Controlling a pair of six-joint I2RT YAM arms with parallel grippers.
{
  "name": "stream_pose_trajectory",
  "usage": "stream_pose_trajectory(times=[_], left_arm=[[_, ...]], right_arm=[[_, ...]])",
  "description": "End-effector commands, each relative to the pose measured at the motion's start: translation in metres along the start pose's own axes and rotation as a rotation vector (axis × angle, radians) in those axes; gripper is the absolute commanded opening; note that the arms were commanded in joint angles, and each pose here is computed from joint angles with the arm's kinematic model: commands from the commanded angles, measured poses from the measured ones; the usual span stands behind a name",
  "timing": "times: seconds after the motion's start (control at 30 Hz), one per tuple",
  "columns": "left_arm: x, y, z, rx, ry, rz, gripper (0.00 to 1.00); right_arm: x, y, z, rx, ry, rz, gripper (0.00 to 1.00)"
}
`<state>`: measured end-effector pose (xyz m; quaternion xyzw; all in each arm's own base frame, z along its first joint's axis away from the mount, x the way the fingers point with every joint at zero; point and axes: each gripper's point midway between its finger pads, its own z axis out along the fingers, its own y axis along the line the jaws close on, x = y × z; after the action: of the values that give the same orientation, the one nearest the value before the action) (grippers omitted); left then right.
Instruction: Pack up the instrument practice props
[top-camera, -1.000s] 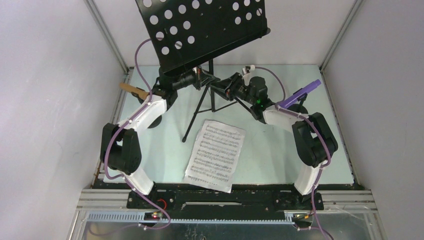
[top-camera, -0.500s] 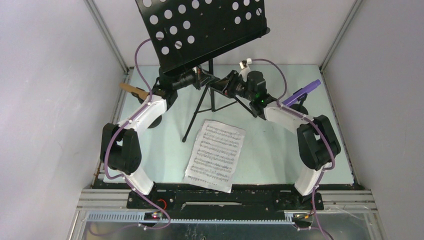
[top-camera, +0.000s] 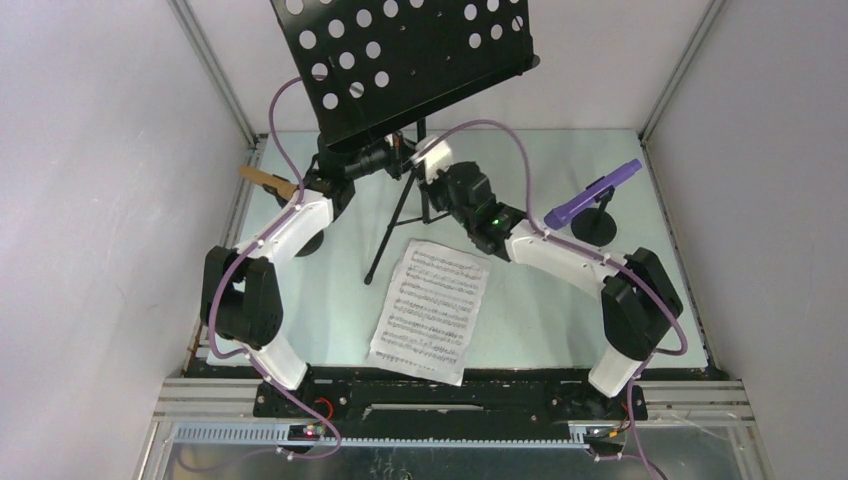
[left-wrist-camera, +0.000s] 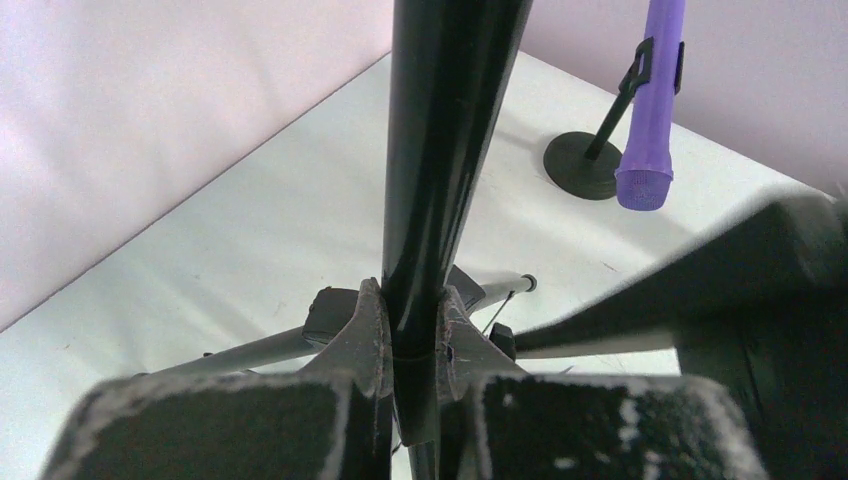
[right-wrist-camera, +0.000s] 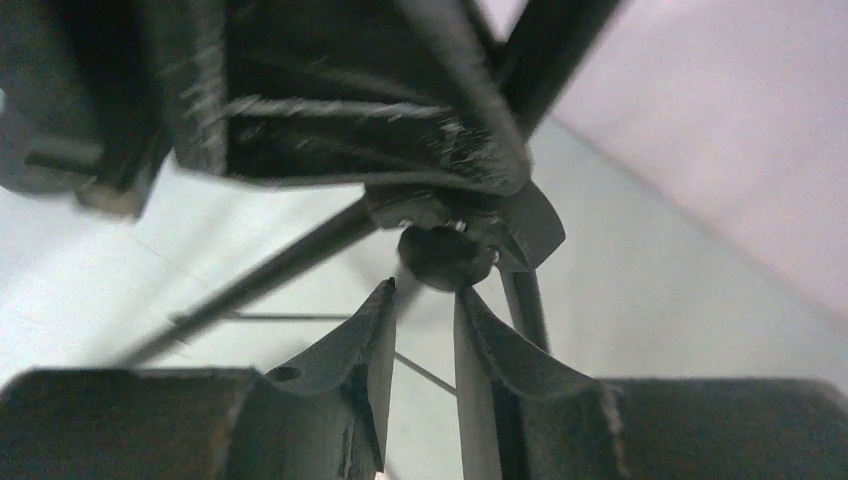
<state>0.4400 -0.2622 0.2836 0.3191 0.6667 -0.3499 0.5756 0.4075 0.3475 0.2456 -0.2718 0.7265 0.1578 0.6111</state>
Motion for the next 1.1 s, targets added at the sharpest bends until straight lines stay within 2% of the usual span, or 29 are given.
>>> stream_pose_trajectory(times=[0.0,0.13,0.23,0.33,0.47,0.57,0.77,0.87,1.07], left_arm=[[-0.010,0.006,0.004,-0.024,-0.003,-0.020,0.06],[-0.011,0.007,0.003,-0.027,-0.005,-0.019,0.06],[-0.010,0.006,0.003,-0.026,-0.003,-0.018,0.06],[-0.010,0.006,0.003,-0.028,-0.003,-0.018,0.06],[-0.011,0.007,0.003,-0.029,-0.005,-0.018,0.06],[-0.011,0.006,0.003,-0.027,-0.006,-0.020,0.06],[-0.011,0.006,0.003,-0.028,-0.007,-0.020,0.06],[-0.011,0.006,0.002,-0.028,-0.006,-0.021,0.06],[-0.011,0.006,0.003,-0.026,-0.006,-0.023,0.06]], right_arm=[[-0.023,0.024,-0.013,0.076,-0.010,-0.584,0.11],[-0.017,0.026,-0.010,0.175,0.035,-0.824,0.10],[-0.023,0.023,-0.008,0.253,0.026,-0.892,0.09],[-0.032,0.021,-0.010,0.299,0.000,-0.879,0.10],[-0.043,0.018,-0.022,0.327,-0.057,-0.759,0.12],[-0.044,0.017,-0.036,0.302,-0.114,-0.561,0.18],[-0.042,0.018,-0.059,0.080,-0.209,-0.022,0.30],[-0.042,0.006,-0.063,0.008,-0.216,0.306,0.38],[-0.052,-0.013,-0.065,-0.158,-0.185,0.839,0.55]])
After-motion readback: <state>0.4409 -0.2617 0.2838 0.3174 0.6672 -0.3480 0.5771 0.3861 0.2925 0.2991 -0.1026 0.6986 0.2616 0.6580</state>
